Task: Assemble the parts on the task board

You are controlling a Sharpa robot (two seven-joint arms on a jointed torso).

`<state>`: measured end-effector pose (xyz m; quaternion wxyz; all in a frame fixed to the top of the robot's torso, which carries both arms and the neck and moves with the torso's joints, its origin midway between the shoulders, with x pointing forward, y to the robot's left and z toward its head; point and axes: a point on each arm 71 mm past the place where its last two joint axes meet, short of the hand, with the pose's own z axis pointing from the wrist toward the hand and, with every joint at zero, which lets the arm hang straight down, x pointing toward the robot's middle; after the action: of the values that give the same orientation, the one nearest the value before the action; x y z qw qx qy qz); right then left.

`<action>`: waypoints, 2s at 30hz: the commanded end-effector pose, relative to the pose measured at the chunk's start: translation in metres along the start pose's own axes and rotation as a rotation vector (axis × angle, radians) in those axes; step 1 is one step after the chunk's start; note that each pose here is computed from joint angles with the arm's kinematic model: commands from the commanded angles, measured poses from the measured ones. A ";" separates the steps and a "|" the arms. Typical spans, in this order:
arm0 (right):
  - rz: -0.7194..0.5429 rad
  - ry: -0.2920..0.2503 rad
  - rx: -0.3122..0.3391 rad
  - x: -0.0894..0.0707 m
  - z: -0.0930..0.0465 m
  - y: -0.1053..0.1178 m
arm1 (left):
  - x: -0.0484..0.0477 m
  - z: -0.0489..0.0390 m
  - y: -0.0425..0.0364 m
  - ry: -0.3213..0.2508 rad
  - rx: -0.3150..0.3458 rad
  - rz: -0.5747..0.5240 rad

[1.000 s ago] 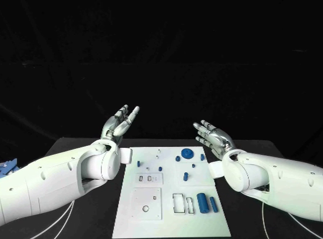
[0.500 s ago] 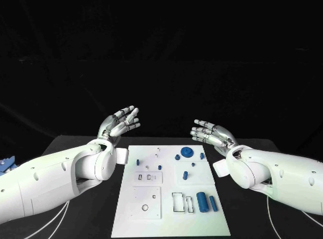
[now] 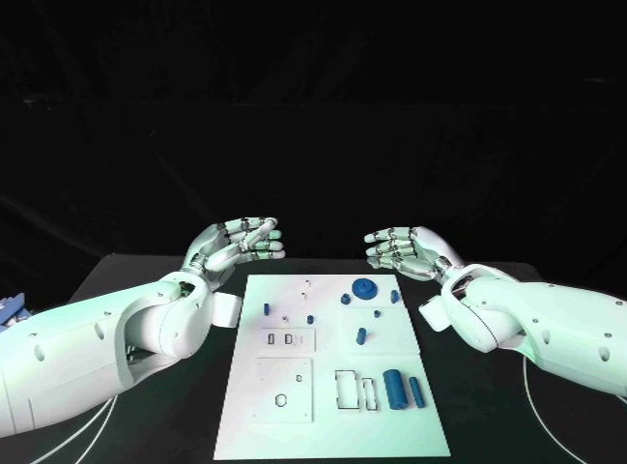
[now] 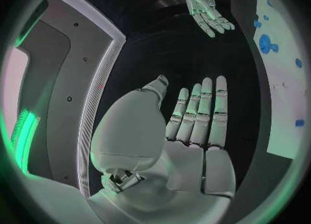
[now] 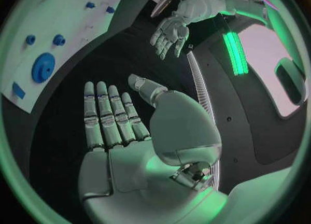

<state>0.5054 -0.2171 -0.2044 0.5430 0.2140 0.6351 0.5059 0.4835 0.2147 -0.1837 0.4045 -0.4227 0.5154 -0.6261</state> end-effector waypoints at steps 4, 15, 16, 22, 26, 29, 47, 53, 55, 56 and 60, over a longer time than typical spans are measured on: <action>-0.288 0.091 -0.067 -0.002 0.005 0.009 | 0.0085 -0.0066 -0.0093 0.145 0.003 0.044; -0.765 0.214 -0.080 -0.003 0.020 0.026 | 0.0216 -0.0245 -0.0294 0.253 0.013 0.085; -0.795 0.214 -0.080 -0.003 0.021 0.028 | 0.0233 -0.0255 -0.0306 0.260 0.013 0.084; -0.901 0.221 -0.068 -0.001 0.027 0.034 | 0.0304 -0.0286 -0.0356 0.286 0.020 0.087; -0.941 0.225 -0.055 0.002 0.030 0.035 | 0.0338 -0.0298 -0.0398 0.298 0.028 0.087; -0.962 0.229 -0.042 0.004 0.032 0.036 | 0.0354 -0.0301 -0.0419 0.304 0.031 0.087; -1.005 0.278 0.000 0.015 0.036 0.037 | 0.0379 -0.0305 -0.0445 0.312 0.035 0.086; -1.006 0.297 -0.001 0.019 0.034 0.038 | 0.0361 -0.0305 -0.0448 0.306 0.035 0.089; -1.005 0.301 -0.003 0.020 0.034 0.039 | 0.0356 -0.0304 -0.0448 0.304 0.034 0.090; -1.005 0.303 -0.004 0.020 0.034 0.039 | 0.0355 -0.0304 -0.0448 0.303 0.034 0.091; -1.004 0.307 -0.008 0.022 0.034 0.040 | 0.0352 -0.0302 -0.0447 0.302 0.033 0.091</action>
<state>0.5182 -0.1699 -0.1755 0.6248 -0.1874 0.7253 0.2201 0.4414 0.1985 -0.1402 0.3609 -0.3002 0.5781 -0.6674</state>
